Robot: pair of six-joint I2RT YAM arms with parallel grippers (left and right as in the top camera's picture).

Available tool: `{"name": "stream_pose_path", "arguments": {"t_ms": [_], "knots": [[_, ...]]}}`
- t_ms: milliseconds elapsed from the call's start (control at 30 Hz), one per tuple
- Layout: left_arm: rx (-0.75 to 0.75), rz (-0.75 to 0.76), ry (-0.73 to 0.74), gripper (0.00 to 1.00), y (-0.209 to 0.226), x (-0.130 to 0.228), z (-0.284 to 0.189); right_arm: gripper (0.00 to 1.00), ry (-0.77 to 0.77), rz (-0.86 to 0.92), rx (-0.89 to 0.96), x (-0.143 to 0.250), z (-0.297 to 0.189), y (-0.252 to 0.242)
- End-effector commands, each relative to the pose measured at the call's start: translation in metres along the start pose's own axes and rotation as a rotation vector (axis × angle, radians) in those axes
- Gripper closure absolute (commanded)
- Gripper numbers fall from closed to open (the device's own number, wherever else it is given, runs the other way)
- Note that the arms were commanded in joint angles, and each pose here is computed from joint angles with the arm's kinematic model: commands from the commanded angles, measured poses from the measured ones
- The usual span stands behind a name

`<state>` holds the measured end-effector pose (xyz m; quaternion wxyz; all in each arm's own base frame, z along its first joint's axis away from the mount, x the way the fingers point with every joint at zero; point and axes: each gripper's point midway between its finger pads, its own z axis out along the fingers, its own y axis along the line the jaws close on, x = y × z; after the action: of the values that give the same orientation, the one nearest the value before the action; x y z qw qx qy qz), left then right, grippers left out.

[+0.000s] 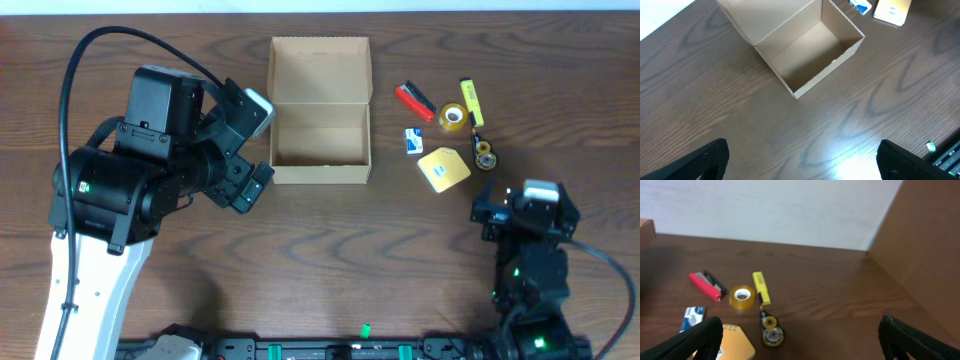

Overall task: Pack container
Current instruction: 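Move right gripper over the yellow spiral notepad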

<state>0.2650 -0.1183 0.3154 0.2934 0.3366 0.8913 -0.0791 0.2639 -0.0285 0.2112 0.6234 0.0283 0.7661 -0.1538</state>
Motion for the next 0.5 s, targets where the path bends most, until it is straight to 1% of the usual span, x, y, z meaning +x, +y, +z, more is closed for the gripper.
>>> {"name": "stream_pose_path", "arguments": {"t_ms": [0,133,267,333,467], "knots": [[-0.01,0.008,-0.009,0.05,0.002,-0.003,-0.003,0.01,0.013,0.017,-0.072,-0.014,0.009,0.01],[-0.01,0.008,-0.009,0.05,0.002,-0.003,-0.003,0.01,0.068,0.002,-0.135,-0.016,0.024,0.023],[-0.01,0.008,-0.009,0.05,0.002,-0.003,-0.003,0.01,0.145,-0.015,-0.245,-0.013,0.039,0.048],[-0.01,0.008,-0.009,0.05,0.002,-0.003,-0.003,0.01,0.207,-0.012,-0.307,-0.01,0.047,0.062],[-0.01,0.008,-0.009,0.05,0.002,-0.003,-0.003,0.01,0.328,0.007,-0.373,-0.001,0.057,0.078]]}}
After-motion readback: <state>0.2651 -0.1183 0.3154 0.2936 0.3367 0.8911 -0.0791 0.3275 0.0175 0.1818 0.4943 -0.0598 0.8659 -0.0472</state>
